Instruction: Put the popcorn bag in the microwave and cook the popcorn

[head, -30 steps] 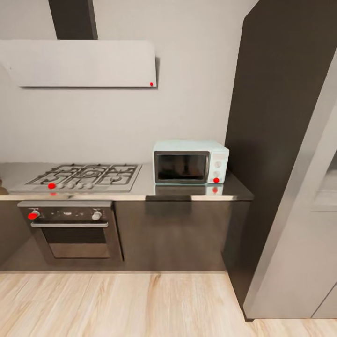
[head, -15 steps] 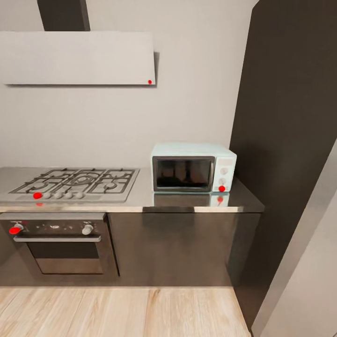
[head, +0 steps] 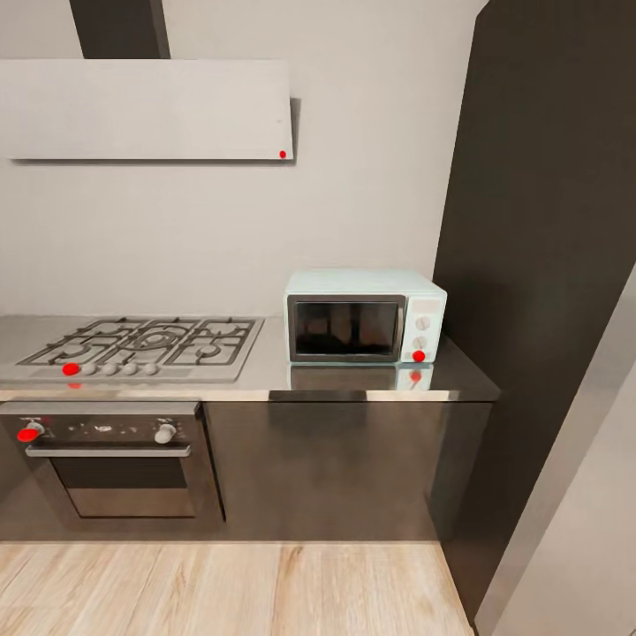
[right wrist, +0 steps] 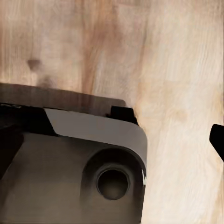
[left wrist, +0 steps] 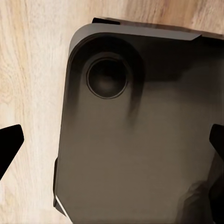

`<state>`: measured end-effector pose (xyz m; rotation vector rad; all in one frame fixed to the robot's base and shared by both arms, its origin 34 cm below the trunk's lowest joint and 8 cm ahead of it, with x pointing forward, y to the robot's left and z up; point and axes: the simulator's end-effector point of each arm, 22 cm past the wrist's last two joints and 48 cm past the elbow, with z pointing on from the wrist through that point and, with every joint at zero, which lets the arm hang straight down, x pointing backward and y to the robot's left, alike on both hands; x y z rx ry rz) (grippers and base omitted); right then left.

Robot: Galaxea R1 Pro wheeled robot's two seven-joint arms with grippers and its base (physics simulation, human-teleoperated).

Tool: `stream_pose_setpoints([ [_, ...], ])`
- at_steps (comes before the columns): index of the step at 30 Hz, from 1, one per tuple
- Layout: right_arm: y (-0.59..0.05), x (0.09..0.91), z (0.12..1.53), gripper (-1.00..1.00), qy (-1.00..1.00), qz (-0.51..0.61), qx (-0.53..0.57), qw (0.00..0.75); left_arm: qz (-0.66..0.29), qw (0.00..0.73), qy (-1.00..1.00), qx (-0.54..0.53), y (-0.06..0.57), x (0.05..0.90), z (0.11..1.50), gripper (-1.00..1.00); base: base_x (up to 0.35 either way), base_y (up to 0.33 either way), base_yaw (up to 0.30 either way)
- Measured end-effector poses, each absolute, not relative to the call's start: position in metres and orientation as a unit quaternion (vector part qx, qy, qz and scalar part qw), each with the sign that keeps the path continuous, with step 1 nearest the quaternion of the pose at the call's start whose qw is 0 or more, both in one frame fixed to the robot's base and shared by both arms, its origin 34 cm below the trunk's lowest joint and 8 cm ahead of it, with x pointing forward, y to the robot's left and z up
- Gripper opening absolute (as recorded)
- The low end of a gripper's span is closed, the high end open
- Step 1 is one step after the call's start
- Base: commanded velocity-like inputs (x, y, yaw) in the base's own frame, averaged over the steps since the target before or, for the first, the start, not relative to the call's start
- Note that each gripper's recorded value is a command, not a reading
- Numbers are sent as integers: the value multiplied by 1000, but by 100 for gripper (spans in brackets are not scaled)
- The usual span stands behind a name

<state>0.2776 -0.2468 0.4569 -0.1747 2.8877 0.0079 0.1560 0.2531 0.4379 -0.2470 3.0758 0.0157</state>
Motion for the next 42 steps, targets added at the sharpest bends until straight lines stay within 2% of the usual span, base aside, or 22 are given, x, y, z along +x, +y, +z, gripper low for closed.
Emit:
stream_pose_setpoints([
  [4, -234, 387, 516, 100, 986, 5, -53, 161, 5, 28, 996, -80, 253, 156, 438, 100, 0, 0, 0],
  [10, -216, 602, 747, 100, 950, 10, -52, 309, 5, 28, 996, -79, 253, 156, 438, 100, 0, 0, 0],
  [16, -222, 695, 868, 100, 915, 4, -42, 401, 5, 29, 996, -78, 253, 156, 438, 100, 0, 0, 0],
  [23, -196, 753, 984, 100, 867, 23, -42, 496, 5, 29, 996, -78, 253, 157, 438, 100, 0, 0, 0],
  [30, -207, 773, 1074, 100, 824, 8, -27, 566, 5, 29, 996, -78, 253, 157, 438, 100, 0, 0, 0],
  [40, -206, 800, 1126, 100, 712, 19, 1, 702, 5, 29, 997, -78, 253, 156, 438, 100, 0, 0, 0],
  [42, -205, 809, 1112, 100, 709, 20, 2, 705, 5, 29, 997, -78, 253, 156, 438, 100, 0, 0, 0],
])
